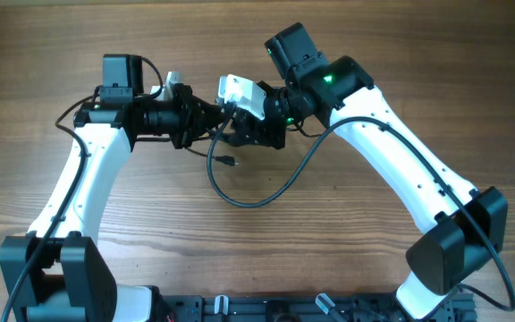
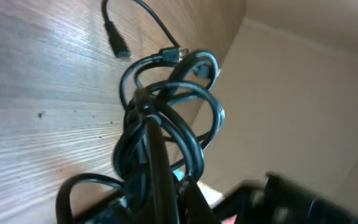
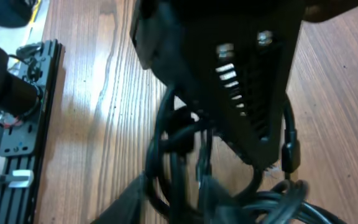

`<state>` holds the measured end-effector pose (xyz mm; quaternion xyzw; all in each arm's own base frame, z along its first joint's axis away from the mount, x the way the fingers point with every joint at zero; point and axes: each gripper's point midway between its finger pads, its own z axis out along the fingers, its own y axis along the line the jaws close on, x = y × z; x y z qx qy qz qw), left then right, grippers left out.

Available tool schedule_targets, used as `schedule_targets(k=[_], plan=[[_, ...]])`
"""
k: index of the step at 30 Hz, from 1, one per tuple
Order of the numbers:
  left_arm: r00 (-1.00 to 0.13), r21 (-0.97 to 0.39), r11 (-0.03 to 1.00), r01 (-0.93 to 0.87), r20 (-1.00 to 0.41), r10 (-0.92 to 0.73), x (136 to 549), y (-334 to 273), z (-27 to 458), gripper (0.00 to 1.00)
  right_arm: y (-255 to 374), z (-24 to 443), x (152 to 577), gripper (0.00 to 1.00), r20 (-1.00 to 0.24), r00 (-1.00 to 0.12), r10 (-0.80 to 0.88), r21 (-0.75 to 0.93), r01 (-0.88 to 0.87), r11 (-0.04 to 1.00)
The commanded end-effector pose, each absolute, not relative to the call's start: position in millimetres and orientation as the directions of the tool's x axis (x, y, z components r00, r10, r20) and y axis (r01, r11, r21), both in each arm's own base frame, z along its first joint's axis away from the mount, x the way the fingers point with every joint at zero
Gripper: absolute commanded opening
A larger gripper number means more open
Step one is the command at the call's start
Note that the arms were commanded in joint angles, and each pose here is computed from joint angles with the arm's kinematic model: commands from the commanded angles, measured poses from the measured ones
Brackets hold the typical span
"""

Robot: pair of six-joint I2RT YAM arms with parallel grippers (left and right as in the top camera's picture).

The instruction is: Untangle cables

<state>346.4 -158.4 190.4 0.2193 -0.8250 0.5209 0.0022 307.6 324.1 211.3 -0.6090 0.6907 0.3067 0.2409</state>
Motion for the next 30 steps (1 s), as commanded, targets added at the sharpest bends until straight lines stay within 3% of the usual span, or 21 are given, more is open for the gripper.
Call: schedule_targets(k=[1, 5, 7, 12, 17, 21, 25, 30], plan=[[-0.979, -0.911, 0.406, -0.071, -0.015, -0.204, 339.0, -163.8, 200.7, 0.05, 324.0, 204.4, 310.1, 0.5, -0.714, -0.189, -0.674, 0.192, -0.979, 0.071], [-0.98, -0.901, 0.434, -0.008, -0.079, -0.183, 340.0, -162.4, 198.1, 0.04, 324.5, 204.9, 310.1, 0.6, -0.717, -0.187, -0.672, 0.191, -0.979, 0.068], [-0.979, -0.903, 0.429, -0.024, -0.066, -0.193, 341.2, -162.4, 198.7, 0.04, 326.4, 206.5, 305.1, 0.59, -0.722, -0.193, -0.664, 0.212, -0.976, 0.052], [-0.967, -0.915, 0.382, -0.131, 0.033, -0.251, 346.9, -163.5, 204.4, 0.05, 330.6, 205.1, 299.6, 0.47, -0.726, -0.204, -0.657, 0.243, -0.97, 0.033], [-0.952, -0.918, 0.319, -0.236, 0.152, -0.264, 342.8, -167.0, 210.5, 0.04, 332.7, 197.2, 300.4, 0.45, -0.712, -0.229, -0.664, 0.269, -0.962, 0.044], [-0.964, -0.943, 0.246, -0.226, 0.18, -0.196, 333.5, -173.8, 225.2, 0.04, 332.4, 195.8, 301.9, 0.44, -0.71, -0.228, -0.667, 0.264, -0.963, 0.047], [-0.958, -0.938, 0.239, -0.251, 0.205, -0.201, 333.4, -173.9, 225.5, 0.04, 338.4, 199.6, 292.3, 0.45, -0.723, -0.231, -0.651, 0.296, -0.955, 0.011], [-0.947, -0.931, 0.23, -0.284, 0.234, -0.221, 337.3, -173.6, 226.5, 0.04, 344.1, 184.3, 284.7, 0.32, -0.693, -0.252, -0.676, 0.341, -0.94, 0.001]])
